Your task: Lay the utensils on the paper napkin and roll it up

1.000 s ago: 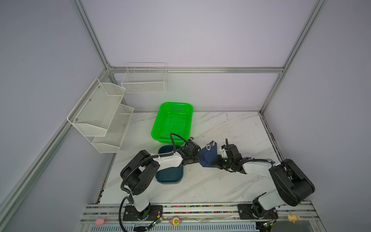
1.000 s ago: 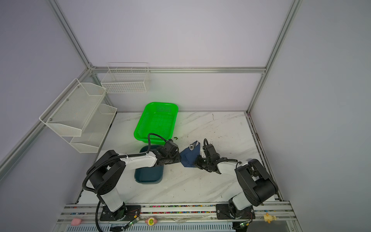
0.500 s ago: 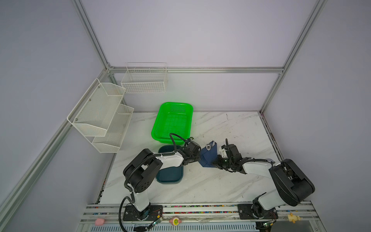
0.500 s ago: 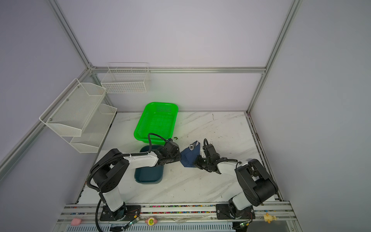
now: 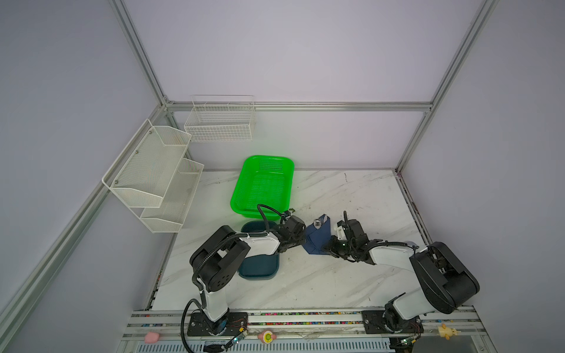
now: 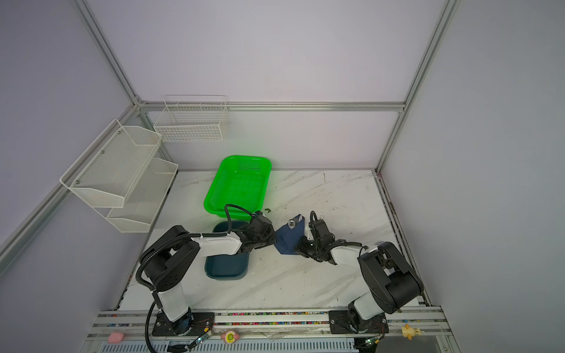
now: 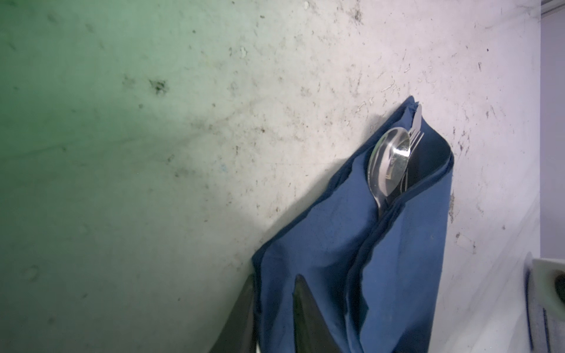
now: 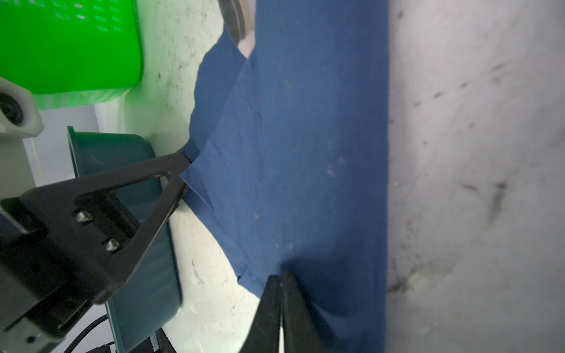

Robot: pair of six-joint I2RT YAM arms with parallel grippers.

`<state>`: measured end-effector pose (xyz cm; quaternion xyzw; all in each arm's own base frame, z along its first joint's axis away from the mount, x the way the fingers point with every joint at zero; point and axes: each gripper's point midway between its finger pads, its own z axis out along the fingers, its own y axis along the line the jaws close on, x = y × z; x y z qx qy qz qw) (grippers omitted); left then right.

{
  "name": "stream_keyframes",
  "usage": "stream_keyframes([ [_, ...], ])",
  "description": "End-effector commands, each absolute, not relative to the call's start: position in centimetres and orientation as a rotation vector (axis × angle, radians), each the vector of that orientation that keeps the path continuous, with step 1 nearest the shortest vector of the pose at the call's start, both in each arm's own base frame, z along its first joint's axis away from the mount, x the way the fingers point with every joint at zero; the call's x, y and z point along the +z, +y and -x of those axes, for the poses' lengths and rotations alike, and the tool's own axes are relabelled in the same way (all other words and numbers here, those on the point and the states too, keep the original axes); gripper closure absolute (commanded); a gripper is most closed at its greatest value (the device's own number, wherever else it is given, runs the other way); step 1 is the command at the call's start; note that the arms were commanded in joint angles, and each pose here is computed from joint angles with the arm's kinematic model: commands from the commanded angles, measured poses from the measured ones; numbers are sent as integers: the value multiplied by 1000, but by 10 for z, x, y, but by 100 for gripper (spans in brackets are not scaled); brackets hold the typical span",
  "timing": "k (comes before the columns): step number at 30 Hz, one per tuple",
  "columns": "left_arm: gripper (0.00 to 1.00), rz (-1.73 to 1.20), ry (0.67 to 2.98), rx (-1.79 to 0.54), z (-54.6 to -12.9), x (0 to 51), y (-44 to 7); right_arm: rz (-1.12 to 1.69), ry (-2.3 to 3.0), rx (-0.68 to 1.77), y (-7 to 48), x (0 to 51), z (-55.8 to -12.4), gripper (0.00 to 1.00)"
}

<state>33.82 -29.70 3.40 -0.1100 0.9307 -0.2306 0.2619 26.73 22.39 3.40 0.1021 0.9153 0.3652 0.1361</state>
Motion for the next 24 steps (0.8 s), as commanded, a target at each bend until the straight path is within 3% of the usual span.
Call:
stream_keyframes([
  [1, 84, 296, 2563, -590, -328, 17, -287, -299, 2657, 1050, 225, 32, -268, 90],
  [4, 91, 247, 2523, -646, -333, 31, -295, -301, 2649, 1060, 226, 33, -269, 90],
  [11, 98, 163, 2447, -736, -337, 66, -308, -280, 2625, 1116, 231, 40, -269, 90],
  [24, 100, 38, 2407, -821, -331, 92, -329, -284, 2626, 1124, 233, 36, -270, 90],
])
